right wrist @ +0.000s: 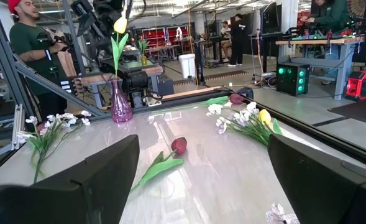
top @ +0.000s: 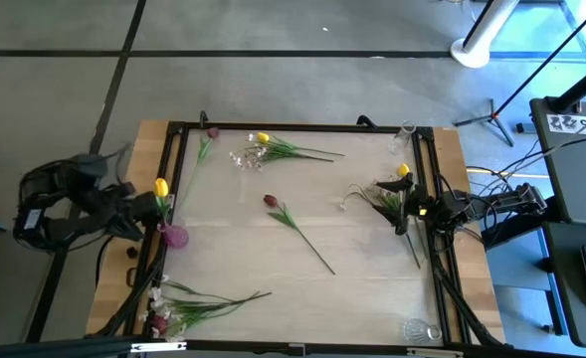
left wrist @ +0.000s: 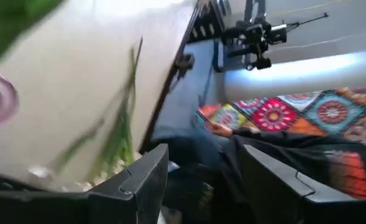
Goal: Sort flowers into vase by color
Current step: Adjust the purple flower vase
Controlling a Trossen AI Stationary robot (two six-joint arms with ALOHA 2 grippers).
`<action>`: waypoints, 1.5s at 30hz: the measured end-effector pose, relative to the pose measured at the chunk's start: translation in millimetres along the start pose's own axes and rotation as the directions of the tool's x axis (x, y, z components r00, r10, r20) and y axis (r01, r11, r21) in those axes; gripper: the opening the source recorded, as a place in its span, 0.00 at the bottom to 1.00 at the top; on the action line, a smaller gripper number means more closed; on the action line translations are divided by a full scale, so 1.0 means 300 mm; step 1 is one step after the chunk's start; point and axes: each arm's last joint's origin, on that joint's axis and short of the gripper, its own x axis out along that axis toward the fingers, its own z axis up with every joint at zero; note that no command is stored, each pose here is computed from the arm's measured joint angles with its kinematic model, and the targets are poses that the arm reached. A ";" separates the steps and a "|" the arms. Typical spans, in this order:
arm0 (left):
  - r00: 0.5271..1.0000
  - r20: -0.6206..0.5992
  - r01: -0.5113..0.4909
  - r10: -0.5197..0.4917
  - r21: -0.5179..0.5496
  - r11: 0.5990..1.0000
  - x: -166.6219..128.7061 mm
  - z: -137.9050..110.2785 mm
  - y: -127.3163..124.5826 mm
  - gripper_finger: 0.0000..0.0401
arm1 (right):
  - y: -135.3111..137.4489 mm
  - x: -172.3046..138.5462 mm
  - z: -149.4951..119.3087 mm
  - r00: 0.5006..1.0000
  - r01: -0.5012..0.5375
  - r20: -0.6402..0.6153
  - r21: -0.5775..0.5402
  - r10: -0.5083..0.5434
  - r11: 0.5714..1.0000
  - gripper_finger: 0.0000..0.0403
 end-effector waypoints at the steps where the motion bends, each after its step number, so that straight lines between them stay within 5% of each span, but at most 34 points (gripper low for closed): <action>1: 1.000 0.026 -0.009 0.008 0.038 0.999 -0.021 -0.009 -0.012 0.48 | 0.000 0.000 0.000 1.000 0.000 0.000 0.000 0.000 1.000 0.88; 9: 0.955 0.289 -0.134 0.066 0.221 0.966 -0.213 -0.043 -0.049 0.48 | 0.000 0.000 0.000 1.000 0.000 0.000 0.000 0.000 1.000 0.88; 18: 0.983 0.165 -0.126 0.080 0.294 0.948 -0.278 0.102 0.032 0.42 | 0.000 0.000 0.000 1.000 0.000 0.000 0.000 0.000 1.000 0.88; 23: 0.984 -0.066 -0.145 0.163 0.227 0.963 -0.167 0.132 0.073 0.40 | 0.000 0.000 0.000 1.000 0.000 0.000 0.000 0.000 1.000 0.88; 28: 0.924 -0.284 -0.194 0.255 0.226 0.955 -0.035 0.116 0.127 0.40 | 0.000 0.000 0.000 1.000 0.000 0.000 0.000 0.000 1.000 0.88; 45: 0.848 -0.275 -0.298 0.453 0.461 0.836 0.100 0.169 0.056 0.40 | 0.000 0.000 0.000 1.000 0.000 0.000 0.000 0.000 1.000 0.88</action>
